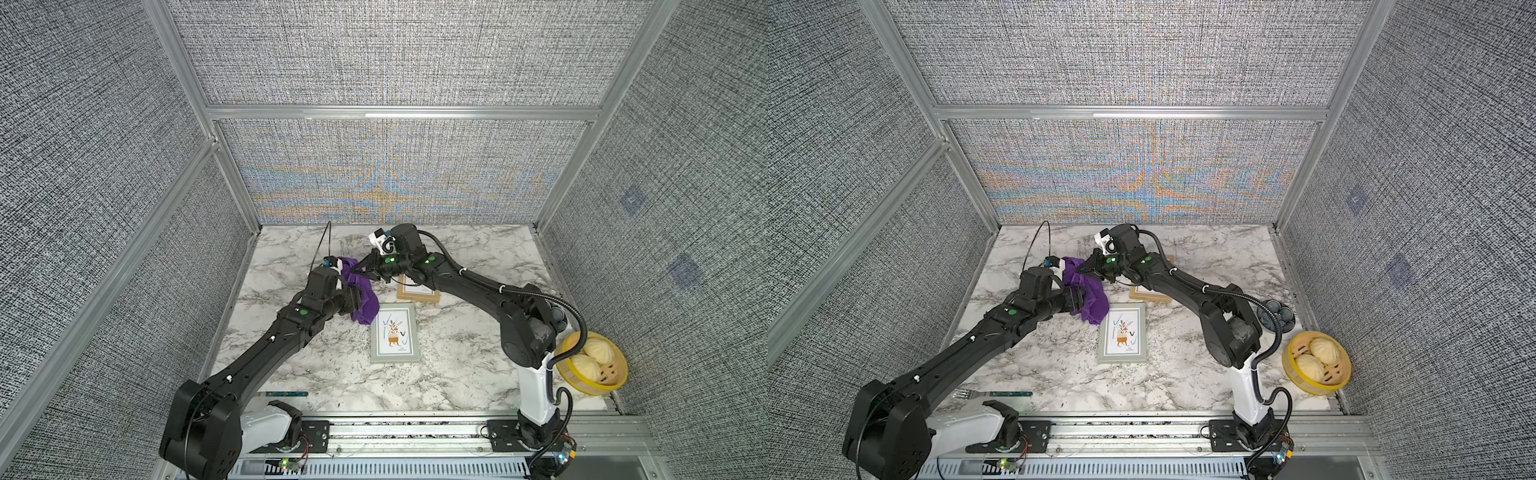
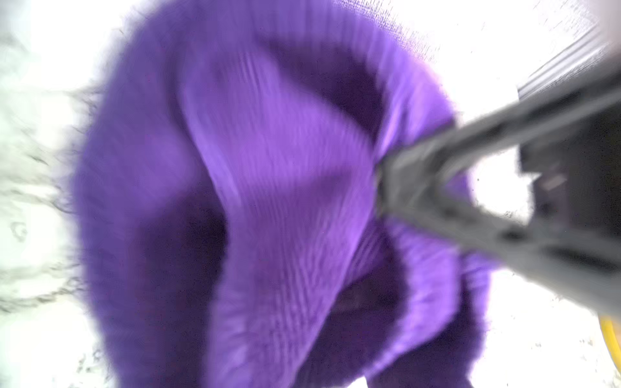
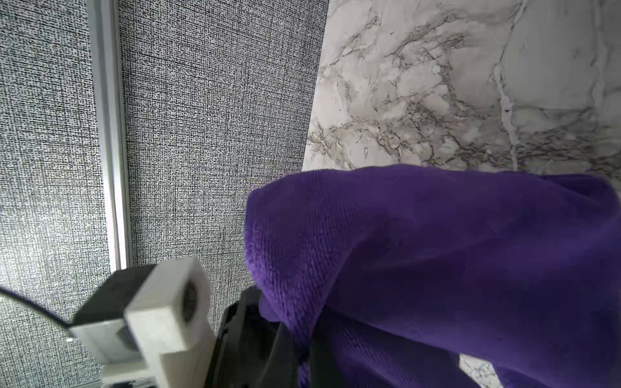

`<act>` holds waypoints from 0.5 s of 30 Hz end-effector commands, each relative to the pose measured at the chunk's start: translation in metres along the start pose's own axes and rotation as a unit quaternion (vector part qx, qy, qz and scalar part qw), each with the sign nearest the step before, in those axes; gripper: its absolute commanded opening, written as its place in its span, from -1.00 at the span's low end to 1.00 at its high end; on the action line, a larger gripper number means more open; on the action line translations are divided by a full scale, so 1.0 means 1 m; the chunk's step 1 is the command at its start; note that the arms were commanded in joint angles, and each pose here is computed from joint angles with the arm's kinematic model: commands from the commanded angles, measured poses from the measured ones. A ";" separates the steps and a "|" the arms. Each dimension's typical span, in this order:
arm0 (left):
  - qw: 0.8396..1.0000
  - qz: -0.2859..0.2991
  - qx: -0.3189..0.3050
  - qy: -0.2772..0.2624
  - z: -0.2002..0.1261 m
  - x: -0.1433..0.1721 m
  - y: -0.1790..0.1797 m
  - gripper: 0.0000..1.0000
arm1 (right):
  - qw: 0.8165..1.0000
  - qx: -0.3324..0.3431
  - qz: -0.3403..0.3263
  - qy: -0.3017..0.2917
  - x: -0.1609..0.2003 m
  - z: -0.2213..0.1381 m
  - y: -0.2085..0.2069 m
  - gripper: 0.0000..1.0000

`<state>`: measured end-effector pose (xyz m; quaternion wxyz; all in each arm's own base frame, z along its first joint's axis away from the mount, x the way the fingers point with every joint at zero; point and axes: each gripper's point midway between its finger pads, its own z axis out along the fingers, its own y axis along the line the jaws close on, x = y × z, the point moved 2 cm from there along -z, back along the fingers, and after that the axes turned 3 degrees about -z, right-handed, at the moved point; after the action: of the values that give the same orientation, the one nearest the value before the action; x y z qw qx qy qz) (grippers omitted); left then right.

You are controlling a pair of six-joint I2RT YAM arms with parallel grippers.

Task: Wipe the picture frame with a cloth
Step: Adjust the cleaning item.

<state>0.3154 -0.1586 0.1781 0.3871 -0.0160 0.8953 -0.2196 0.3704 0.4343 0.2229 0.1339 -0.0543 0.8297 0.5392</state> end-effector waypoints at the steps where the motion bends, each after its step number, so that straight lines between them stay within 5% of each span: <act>1: 0.998 0.002 0.011 -0.056 -0.004 -0.017 -0.003 0.44 | 1.000 -0.011 0.009 0.008 0.005 -0.002 0.004 -1.00; 8: 0.996 0.023 0.033 -0.085 -0.001 -0.019 -0.006 0.19 | 0.999 -0.038 0.030 0.023 0.011 -0.001 0.008 -1.00; 15: 0.995 0.049 0.060 -0.065 0.001 -0.016 -0.017 -0.49 | 0.998 -0.037 0.024 0.046 0.017 -0.007 0.009 -1.00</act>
<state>0.3221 -0.1651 0.1847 0.4395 0.0102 0.8648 -0.2426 0.3579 0.4344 0.2201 0.0898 -0.0414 0.8208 0.5626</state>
